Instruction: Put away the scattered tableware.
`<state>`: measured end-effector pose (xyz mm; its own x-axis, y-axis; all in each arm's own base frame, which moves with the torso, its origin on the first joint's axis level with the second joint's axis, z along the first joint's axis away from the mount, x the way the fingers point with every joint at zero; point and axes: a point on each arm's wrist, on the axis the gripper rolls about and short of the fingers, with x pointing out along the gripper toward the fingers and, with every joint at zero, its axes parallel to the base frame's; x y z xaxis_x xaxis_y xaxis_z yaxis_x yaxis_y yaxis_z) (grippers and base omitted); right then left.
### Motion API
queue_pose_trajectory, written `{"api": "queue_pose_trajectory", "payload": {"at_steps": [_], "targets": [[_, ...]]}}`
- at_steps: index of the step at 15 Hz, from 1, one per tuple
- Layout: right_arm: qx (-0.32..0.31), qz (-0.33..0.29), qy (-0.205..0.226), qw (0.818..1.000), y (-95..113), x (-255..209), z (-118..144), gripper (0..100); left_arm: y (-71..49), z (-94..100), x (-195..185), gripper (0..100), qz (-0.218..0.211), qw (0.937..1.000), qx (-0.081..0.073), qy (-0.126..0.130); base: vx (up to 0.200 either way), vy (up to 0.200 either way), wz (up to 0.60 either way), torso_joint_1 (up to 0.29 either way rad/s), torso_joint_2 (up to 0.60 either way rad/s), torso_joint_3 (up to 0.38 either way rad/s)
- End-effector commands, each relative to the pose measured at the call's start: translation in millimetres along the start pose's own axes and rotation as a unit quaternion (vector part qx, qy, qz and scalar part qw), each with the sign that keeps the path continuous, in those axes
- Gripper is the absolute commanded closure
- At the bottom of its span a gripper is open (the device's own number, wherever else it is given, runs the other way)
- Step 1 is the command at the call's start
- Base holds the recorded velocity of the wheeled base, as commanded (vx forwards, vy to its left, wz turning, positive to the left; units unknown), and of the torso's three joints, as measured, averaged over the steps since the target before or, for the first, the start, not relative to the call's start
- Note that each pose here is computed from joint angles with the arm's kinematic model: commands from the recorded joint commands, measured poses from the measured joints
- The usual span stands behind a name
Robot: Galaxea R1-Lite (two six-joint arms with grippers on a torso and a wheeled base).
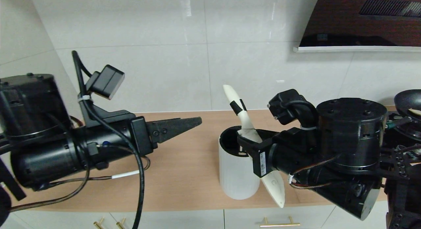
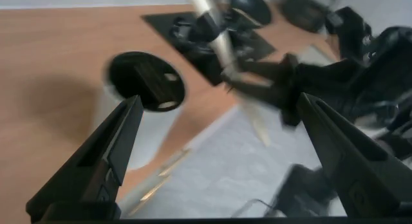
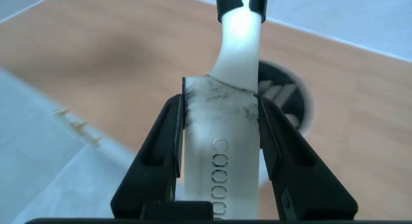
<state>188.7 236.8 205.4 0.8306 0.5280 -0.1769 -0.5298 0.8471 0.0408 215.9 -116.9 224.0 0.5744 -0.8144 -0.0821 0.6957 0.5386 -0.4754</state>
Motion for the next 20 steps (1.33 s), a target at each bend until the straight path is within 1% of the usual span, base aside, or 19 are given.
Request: {"api": "queue_pose_trajectory", "payload": {"at_steps": [1,2,3,5,6,7,8,10,12,14,15,16,17,18,20], "targets": [[0.013,0.015,0.003,1.0,11,3,-2,100,19.2,-7.3,36,0,-0.004,0.9997,-0.013,0.019,0.0,0.0,0.0,0.0,0.0,0.0],[0.019,0.017,0.006,1.0,15,6,-4,100,20.2,-12.5,46,0,-0.01,0.9995,-0.015,0.026,0.0,0.0,0.0,0.0,0.0,0.0],[0.02,0.014,0.007,1.0,16,7,-5,100,20.7,-13.5,53,0,-0.016,0.9996,-0.01,0.02,0.0,0.0,0.0,0.0,0.0,0.0],[0.024,0.023,0.007,0.999,22,5,-5,100,22.9,-17.3,63,0,-0.025,0.9995,-0.009,0.015,0.0,0.0,0.0,0.0,0.0,0.0],[0.025,0.032,0.009,0.999,28,2,-6,100,22.7,-19.2,72,0,-0.029,0.9995,-0.012,-0.002,0.0,0.0,0.0,0.0,0.0,0.0],[0.026,0.036,0.008,0.999,30,2,-6,100,21.7,-19.8,75,0,-0.032,0.9993,-0.013,-0.014,0.0,0.0,0.0,0.0,0.0,0.0],[0.032,0.038,0.007,0.999,31,1,-6,100,20.9,-20.0,77,0,-0.036,0.9991,-0.011,-0.019,0.0,0.0,0.0,0.0,0.0,0.0],[0.039,0.049,0.006,0.998,37,-2,-6,100,19.3,-22.7,79,0,-0.039,0.999,-0.012,-0.015,0.0,0.0,0.0,0.0,0.0,0.0],[0.039,0.052,0.006,0.998,39,-2,-5,100,19.5,-25.7,83,0,-0.041,0.999,-0.014,-0.01,0.0,0.0,0.0,0.0,0.0,0.0],[0.04,0.052,0.007,0.998,39,-2,-6,100,19.3,-25.3,83,0,-0.041,0.999,-0.014,-0.01,0.0,0.0,0.0,0.0,0.0,0.0],[0.036,0.06,0.014,0.997,45,-2,-11,100,18.0,-24.0,83,0,-0.045,0.9988,-0.014,-0.015,0.0,0.0,0.0,0.0,0.0,0.0],[0.033,0.059,0.02,0.998,46,1,-15,100,16.8,-22.0,83,0,-0.048,0.9985,-0.01,-0.023,0.0,0.0,0.0,0.0,0.0,0.0],[0.032,0.059,0.023,0.997,47,2,-17,100,16.3,-21.0,82,0,-0.049,0.9984,-0.009,-0.027,0.0,0.0,0.0,0.0,0.0,0.0],[0.032,0.059,0.023,0.997,47,2,-17,100,15.9,-20.6,82,0,-0.049,0.9983,-0.009,-0.028,0.0,0.0,0.0,0.0,0.0,0.0],[0.033,0.059,0.022,0.997,47,2,-16,100,15.9,-20.6,82,0,-0.05,0.9983,-0.014,-0.028,0.0,0.0,0.0,0.0,0.0,0.0]]}}
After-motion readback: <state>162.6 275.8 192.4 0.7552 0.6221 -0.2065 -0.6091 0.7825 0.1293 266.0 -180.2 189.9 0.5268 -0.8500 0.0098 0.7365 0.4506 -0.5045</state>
